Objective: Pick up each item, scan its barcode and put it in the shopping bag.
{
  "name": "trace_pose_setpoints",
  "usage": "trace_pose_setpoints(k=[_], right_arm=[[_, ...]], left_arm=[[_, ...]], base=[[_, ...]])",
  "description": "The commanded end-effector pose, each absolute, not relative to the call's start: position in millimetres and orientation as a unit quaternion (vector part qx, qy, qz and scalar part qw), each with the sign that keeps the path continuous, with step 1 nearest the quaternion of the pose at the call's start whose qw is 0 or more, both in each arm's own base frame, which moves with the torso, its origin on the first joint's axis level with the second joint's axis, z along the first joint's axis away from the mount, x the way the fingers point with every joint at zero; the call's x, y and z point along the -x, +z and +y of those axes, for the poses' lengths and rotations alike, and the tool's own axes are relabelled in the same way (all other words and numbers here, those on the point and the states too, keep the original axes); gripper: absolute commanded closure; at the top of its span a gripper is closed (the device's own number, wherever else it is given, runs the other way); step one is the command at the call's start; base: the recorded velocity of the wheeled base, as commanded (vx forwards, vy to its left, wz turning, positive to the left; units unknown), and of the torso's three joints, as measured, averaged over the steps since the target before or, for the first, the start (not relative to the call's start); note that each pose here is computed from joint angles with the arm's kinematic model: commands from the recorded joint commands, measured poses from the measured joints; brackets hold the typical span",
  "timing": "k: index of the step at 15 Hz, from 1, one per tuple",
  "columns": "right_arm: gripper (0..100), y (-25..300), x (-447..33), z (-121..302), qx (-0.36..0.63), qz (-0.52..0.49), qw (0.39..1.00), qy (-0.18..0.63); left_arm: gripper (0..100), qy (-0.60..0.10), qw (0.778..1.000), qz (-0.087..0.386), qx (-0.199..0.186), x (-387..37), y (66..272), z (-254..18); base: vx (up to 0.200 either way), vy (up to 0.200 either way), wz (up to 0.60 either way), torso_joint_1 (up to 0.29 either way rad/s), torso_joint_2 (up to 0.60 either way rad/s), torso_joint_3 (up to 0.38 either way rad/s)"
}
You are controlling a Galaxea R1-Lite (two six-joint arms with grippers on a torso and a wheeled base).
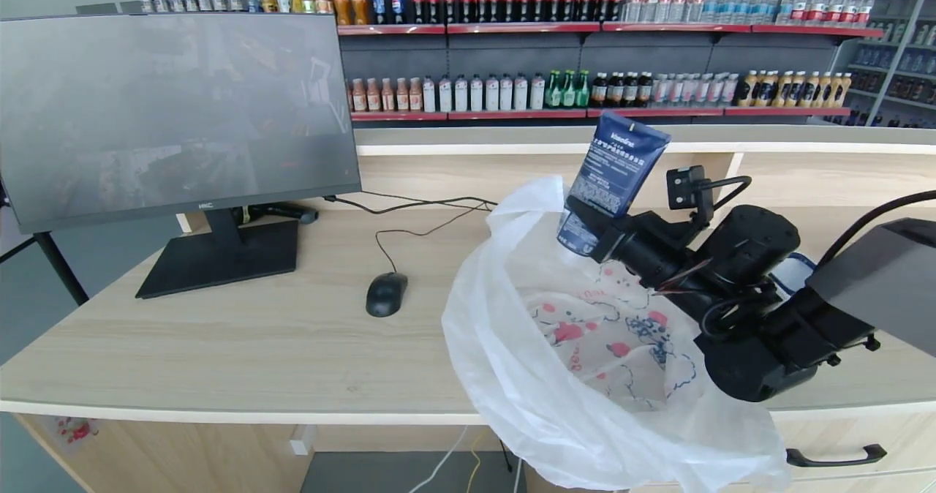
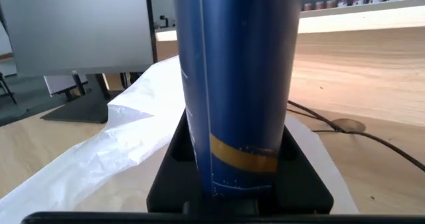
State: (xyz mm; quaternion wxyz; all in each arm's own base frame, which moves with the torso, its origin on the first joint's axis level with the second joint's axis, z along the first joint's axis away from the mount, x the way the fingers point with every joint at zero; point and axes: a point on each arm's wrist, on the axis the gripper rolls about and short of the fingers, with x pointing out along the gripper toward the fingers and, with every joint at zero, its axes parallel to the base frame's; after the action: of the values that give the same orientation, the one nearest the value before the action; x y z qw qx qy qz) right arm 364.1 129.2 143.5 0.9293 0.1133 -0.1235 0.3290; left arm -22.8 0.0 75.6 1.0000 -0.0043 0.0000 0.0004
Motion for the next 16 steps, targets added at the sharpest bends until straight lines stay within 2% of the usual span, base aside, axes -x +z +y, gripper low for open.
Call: trace_pose_setpoints(k=[1,5,8,12,16], right_arm=[[100,127,-385,126,-0.11,-0.121,0.934,0.318],[100,149,-409,113,-0.094,-0.163,0.936,0.297],[100,164,-407,111,-0.093,-0.172,0.934,0.297],[100,190,-377,137,-0.113,-0.173,0.901,0.381],[100,220,-357,132,-0.175,-0.178,0.877,0.412]], left_arm=[[0,0.001,1.0,-0.001,0.005,23,76,0],[0,0.001,1.0,-0.001,0.005,23,76,0],[0,0.001,1.0,0.0,0.005,23,76,0],[0,0.001,1.0,-0.001,0.005,23,76,0],[0,0.001,1.0,0.0,0.005,23,75,0]], base=[[0.0,0.0,0.0,0.0,0.0,0.0],[0.0,0.0,0.0,0.0,0.0,0.0],[0.0,0.0,0.0,0.0,0.0,0.0],[0.0,0.0,0.0,0.0,0.0,0.0],[0.0,0.0,0.0,0.0,0.0,0.0]])
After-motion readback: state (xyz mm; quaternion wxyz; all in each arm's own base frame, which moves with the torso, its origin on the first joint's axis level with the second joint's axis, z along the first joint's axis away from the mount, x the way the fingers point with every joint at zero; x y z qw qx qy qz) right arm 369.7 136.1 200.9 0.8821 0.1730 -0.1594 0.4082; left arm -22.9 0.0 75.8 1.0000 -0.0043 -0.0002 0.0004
